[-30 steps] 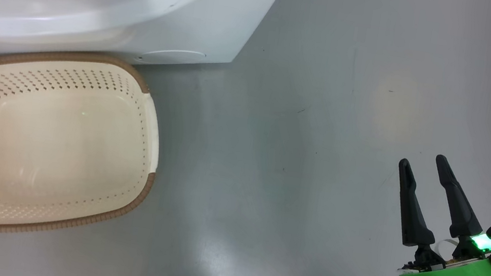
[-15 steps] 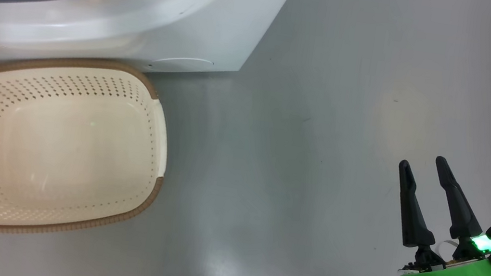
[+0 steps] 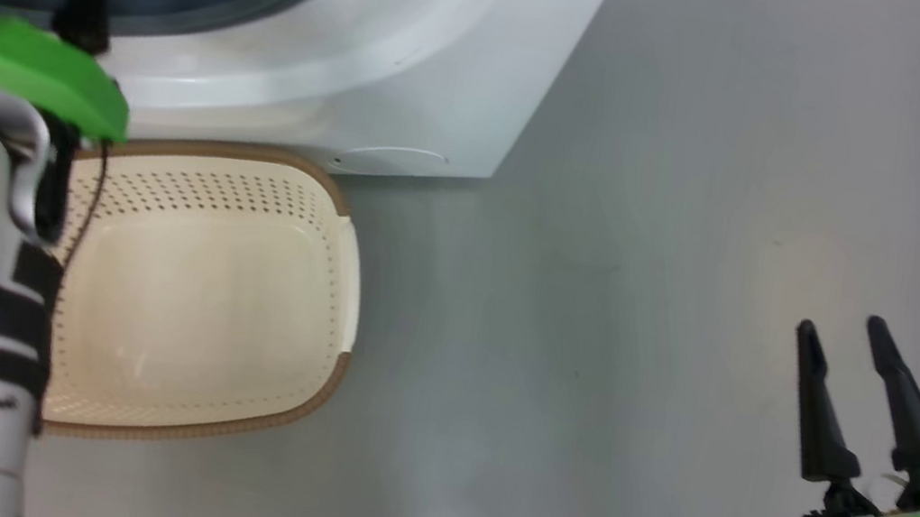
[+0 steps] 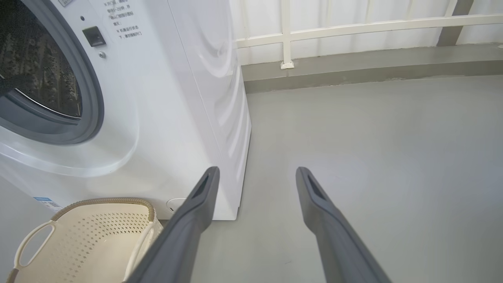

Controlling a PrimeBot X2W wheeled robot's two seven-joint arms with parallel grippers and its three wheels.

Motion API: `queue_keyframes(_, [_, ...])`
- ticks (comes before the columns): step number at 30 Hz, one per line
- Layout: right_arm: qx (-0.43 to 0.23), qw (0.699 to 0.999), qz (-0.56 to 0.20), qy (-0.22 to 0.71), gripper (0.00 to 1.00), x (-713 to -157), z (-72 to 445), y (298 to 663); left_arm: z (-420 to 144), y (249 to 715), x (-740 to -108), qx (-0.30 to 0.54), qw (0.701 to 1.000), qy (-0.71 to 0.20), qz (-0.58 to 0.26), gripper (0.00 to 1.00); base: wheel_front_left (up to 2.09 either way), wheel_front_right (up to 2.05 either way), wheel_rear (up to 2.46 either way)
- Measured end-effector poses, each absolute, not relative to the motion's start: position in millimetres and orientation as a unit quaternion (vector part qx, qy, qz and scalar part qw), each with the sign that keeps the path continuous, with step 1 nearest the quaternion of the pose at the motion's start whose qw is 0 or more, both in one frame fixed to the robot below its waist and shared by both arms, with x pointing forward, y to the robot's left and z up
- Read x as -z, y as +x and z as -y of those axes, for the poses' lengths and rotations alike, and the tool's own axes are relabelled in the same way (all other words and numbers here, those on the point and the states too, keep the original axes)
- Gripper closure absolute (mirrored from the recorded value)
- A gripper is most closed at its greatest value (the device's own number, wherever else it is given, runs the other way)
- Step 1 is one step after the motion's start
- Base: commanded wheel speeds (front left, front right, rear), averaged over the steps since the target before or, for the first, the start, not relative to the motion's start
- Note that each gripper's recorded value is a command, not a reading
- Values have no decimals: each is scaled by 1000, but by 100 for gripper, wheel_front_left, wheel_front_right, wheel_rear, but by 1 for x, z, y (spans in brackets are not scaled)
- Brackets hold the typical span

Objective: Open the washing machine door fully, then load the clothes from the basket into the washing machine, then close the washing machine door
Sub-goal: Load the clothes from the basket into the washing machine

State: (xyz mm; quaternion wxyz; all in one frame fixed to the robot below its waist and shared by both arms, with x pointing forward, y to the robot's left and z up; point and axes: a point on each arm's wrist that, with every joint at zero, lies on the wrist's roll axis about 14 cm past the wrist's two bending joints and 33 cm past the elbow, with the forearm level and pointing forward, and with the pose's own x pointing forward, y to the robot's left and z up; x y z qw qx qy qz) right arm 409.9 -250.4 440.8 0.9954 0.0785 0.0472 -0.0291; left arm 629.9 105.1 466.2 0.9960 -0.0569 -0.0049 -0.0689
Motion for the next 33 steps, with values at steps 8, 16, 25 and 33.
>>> queue_keyframes(8, [24,997,-38,67,0,-452,255,402,-119,577,-460,58,997,-45,-5,0,0,0,0])
queue_keyframes(16, [12,997,-29,67,0,-463,249,386,-137,520,-459,48,998,-33,-17,0,0,0,0])
queue_keyframes(25, [3,998,-21,66,0,-473,246,367,-160,464,-463,25,999,-29,-22,0,0,0,0])
queue_keyframes(33, [-4,998,-12,67,0,-481,241,348,-177,419,-466,5,999,-23,-22,0,0,0,0])
